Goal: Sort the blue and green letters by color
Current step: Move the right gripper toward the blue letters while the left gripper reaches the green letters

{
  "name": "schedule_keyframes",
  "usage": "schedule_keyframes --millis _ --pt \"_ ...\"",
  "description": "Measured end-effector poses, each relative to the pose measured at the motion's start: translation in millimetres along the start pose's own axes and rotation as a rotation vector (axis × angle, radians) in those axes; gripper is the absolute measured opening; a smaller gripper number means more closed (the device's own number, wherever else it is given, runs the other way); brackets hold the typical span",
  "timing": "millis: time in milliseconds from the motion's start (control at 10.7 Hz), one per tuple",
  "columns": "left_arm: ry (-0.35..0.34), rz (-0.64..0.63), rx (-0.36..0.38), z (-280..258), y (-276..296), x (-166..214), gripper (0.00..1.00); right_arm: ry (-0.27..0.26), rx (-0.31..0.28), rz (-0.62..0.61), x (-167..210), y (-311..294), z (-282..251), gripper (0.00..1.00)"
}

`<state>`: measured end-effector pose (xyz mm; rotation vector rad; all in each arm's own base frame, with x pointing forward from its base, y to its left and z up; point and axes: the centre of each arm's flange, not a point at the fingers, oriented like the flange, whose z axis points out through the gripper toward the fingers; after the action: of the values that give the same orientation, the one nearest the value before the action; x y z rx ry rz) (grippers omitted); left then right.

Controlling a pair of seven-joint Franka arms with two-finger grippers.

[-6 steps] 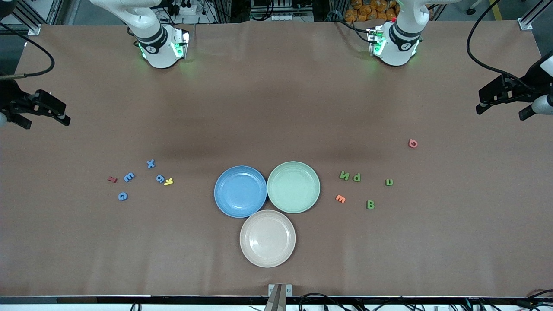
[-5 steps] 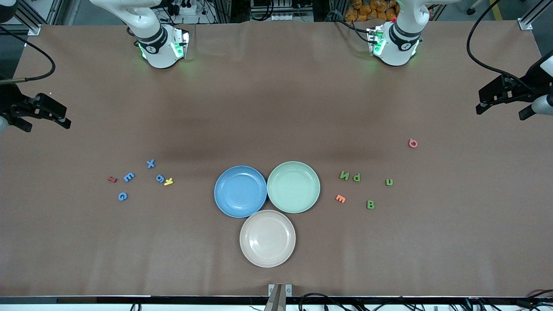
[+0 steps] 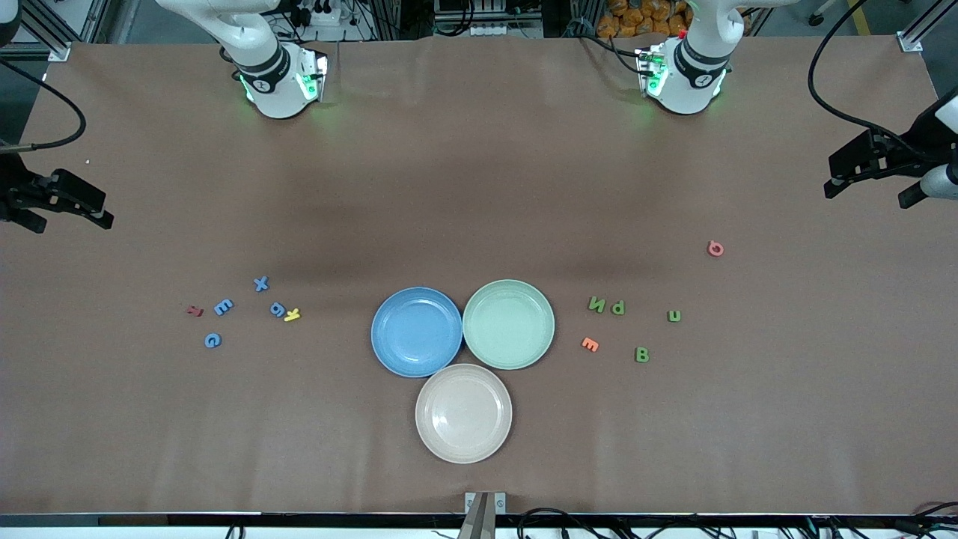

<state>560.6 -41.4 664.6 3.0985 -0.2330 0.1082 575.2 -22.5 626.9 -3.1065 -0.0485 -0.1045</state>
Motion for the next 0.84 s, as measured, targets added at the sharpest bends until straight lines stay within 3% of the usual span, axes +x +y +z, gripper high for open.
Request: schedule_keyframes --millis 187,468,842 --pt "-0.005 -0.004 0.000 1.9 -0.7 0.1 1.00 -0.004 0.000 0.003 3.5 2.1 6.0 1.00" --pt "-0.071 -0.013 -0.006 23.7 -2.3 0.4 1.00 -0.004 -0.001 0.002 4.1 1.8 6.2 1.00" --pt "-0.145 -0.079 -0.005 94.5 -10.4 32.6 1.00 -0.008 0.000 0.001 4.4 1.1 7.2 1.00"
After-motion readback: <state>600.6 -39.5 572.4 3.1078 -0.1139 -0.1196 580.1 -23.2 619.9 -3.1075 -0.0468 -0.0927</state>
